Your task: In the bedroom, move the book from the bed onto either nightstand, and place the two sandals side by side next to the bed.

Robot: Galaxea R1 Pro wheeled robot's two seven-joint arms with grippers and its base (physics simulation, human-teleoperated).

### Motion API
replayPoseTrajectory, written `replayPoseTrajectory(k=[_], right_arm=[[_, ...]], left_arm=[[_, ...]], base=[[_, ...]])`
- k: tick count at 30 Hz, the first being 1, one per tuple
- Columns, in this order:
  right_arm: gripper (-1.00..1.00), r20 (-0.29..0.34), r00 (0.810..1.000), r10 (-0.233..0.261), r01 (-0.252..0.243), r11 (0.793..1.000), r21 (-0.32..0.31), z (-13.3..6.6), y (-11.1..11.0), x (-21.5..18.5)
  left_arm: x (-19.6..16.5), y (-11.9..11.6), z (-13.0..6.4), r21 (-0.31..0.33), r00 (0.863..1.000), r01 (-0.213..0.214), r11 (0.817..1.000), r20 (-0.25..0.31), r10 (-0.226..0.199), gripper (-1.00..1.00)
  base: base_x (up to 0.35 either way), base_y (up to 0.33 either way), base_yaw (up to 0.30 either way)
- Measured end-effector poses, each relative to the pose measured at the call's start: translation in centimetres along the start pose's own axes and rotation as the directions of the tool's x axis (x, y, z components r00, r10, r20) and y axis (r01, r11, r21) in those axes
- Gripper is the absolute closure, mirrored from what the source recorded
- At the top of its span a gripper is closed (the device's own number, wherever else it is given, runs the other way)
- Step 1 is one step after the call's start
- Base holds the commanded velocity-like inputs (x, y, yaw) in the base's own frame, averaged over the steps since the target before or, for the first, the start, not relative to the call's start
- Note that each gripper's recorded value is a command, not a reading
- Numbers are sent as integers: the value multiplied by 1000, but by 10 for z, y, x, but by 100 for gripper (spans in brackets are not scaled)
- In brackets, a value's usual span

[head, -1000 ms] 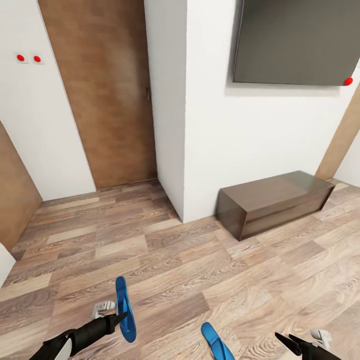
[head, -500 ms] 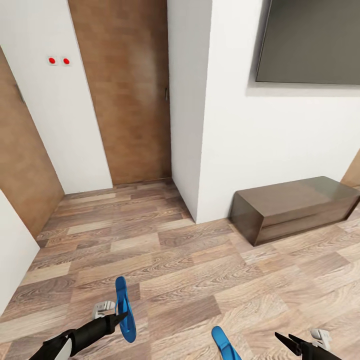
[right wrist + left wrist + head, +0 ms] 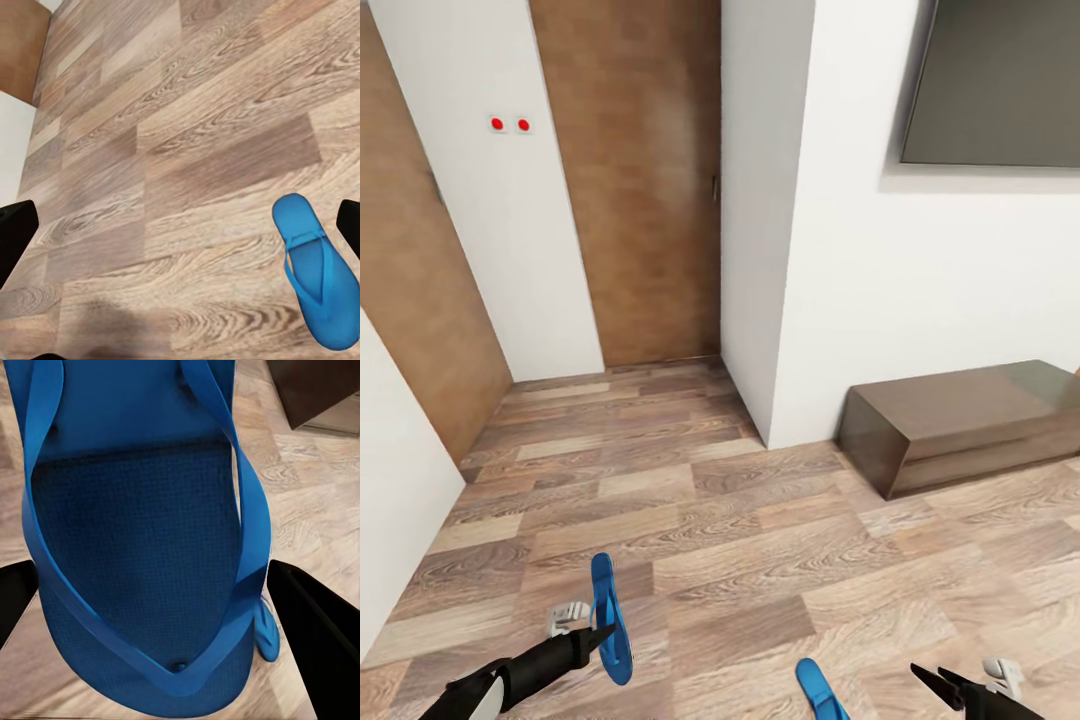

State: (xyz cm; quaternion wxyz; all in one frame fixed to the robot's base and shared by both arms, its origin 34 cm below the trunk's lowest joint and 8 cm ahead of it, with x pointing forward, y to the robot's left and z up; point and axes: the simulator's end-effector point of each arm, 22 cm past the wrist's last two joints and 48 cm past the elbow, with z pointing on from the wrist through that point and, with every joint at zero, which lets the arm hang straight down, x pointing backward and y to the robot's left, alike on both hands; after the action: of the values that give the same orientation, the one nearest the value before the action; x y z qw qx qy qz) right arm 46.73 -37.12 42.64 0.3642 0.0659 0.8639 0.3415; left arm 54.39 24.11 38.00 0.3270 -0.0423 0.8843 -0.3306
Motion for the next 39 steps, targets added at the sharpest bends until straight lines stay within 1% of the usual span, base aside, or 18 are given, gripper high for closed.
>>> replayPoseTrajectory(k=[35, 39], right_arm=[[-100, 4, 1000, -1, 1, 1000, 10, -2, -3, -2], [-100, 4, 1000, -2, 2, 1000, 12, -2, -4, -3]], left_arm=[[0, 0, 0, 0, 1000, -1, 1000, -1, 1, 100], [0, 0, 0, 0, 1000, 0, 1000, 0, 0, 100]], base=[[0, 0, 273], [0, 0, 203]])
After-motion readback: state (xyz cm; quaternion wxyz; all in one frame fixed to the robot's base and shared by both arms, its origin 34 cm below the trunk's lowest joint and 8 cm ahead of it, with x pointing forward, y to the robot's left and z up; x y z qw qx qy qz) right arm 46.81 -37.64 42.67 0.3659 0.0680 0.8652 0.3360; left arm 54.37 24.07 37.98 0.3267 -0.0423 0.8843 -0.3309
